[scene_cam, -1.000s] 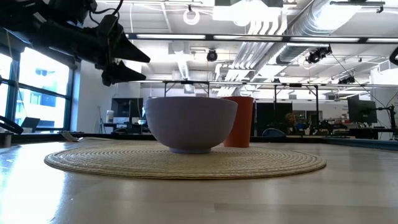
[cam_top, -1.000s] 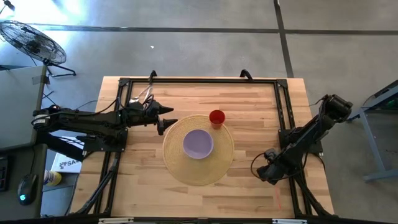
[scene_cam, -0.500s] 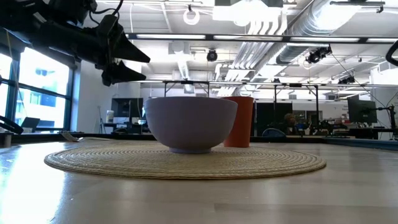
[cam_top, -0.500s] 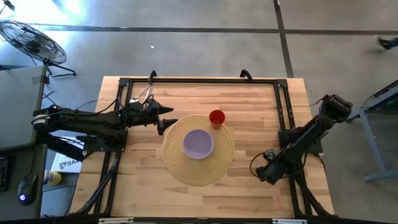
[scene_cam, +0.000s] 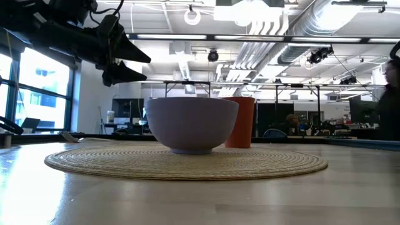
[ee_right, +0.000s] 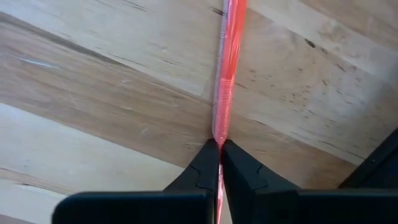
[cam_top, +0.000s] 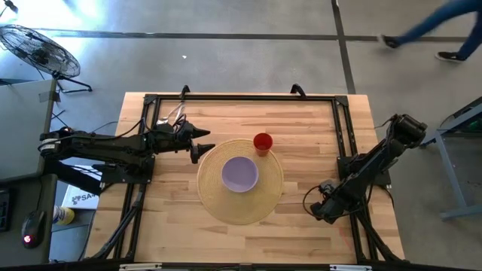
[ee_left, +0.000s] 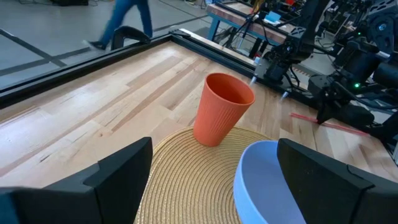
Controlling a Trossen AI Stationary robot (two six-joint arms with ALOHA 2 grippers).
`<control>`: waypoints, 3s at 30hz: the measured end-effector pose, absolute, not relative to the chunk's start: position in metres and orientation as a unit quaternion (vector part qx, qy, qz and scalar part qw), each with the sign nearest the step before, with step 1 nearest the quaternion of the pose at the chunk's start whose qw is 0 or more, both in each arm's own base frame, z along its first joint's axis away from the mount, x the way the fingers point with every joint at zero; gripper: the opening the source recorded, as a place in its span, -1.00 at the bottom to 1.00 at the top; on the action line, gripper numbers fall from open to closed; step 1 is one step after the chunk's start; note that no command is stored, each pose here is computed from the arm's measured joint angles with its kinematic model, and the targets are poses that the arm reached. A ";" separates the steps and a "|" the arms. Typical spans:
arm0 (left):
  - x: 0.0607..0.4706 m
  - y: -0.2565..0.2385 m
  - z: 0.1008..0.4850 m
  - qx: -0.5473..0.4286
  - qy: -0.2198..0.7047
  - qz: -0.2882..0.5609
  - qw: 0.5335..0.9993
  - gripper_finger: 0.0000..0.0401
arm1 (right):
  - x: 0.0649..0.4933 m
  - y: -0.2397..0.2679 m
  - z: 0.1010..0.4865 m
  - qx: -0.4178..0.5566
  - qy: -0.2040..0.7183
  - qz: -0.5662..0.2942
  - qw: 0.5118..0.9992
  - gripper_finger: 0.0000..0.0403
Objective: Pick & Place Utensil
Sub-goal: Put the orange straw into the orange cup
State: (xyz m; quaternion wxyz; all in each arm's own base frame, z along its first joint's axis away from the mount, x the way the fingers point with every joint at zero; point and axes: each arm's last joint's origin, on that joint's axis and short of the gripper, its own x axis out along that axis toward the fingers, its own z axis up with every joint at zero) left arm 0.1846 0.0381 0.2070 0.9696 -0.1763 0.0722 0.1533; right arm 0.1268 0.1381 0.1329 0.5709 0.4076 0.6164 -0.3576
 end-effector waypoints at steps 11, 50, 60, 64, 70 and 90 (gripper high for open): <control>0.185 0.038 0.207 -0.176 0.072 0.153 0.970 0.69 | 0.132 0.136 0.150 0.407 0.557 -0.329 0.645 -0.99; 0.185 0.038 0.207 -0.177 0.073 0.152 0.970 0.69 | 0.265 0.044 0.336 0.017 -0.038 -0.315 0.948 -0.99; 0.185 0.038 0.207 -0.177 0.073 0.152 0.970 0.69 | 0.283 0.018 0.282 -0.001 0.016 -0.361 0.932 -0.99; 0.185 0.038 0.207 -0.177 0.073 0.152 0.970 0.69 | 0.281 0.010 0.259 0.010 0.036 -0.364 0.931 -0.99; 0.185 0.038 0.207 -0.177 0.073 0.152 0.970 0.69 | 0.273 0.003 0.232 0.037 0.056 -0.373 0.925 -0.94; 0.185 0.038 0.207 -0.177 0.073 0.152 0.970 0.69 | 0.270 -0.001 0.226 0.024 0.064 -0.347 0.935 -0.36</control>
